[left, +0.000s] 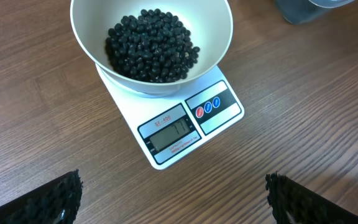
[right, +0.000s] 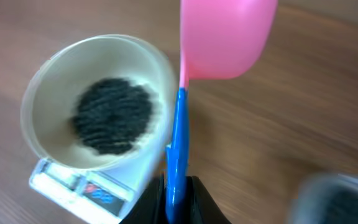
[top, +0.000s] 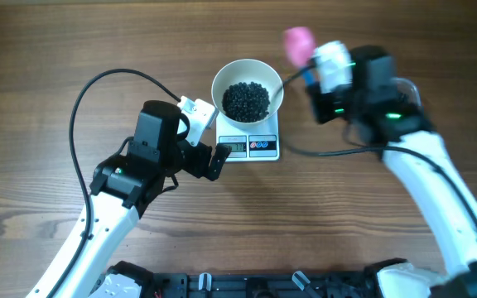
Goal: Scoop item into bowl and weigh 150g on scale
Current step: 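Move the empty pink scoop right back to the bean tub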
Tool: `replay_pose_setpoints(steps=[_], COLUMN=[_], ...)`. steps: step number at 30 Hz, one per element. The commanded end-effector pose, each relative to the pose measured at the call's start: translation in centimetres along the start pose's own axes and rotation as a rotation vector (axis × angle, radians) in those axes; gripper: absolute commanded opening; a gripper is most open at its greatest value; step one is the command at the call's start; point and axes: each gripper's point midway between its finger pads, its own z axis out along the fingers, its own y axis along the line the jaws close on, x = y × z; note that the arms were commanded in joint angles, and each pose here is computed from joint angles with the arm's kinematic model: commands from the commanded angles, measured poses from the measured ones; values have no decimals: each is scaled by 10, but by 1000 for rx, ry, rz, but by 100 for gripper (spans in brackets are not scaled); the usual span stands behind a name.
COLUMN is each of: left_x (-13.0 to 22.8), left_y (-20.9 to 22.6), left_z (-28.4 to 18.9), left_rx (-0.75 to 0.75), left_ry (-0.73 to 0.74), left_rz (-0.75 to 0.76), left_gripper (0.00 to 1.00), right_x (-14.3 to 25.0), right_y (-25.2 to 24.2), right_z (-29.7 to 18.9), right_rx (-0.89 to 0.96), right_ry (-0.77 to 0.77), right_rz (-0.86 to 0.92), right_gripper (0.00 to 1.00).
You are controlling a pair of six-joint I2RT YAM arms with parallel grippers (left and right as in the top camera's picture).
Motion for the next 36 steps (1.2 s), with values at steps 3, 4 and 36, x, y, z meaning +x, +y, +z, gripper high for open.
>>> replay_pose_setpoints(steps=[3,4,36], left_x=[3,3,3], left_y=[-2,-2,-2], left_z=[3,3,3], left_rx=[12,11,11], left_ry=[13,12,12], left_rz=[11,11,11], left_gripper=[100,100,100], right_x=[10,23,151], right_y=[-84,-103,-182], right_z=[-56,-64,-42], right_rx=[180,225,331], right_ry=[-19,13,494], right_rz=[131,152,147], right_gripper=[4,4,4])
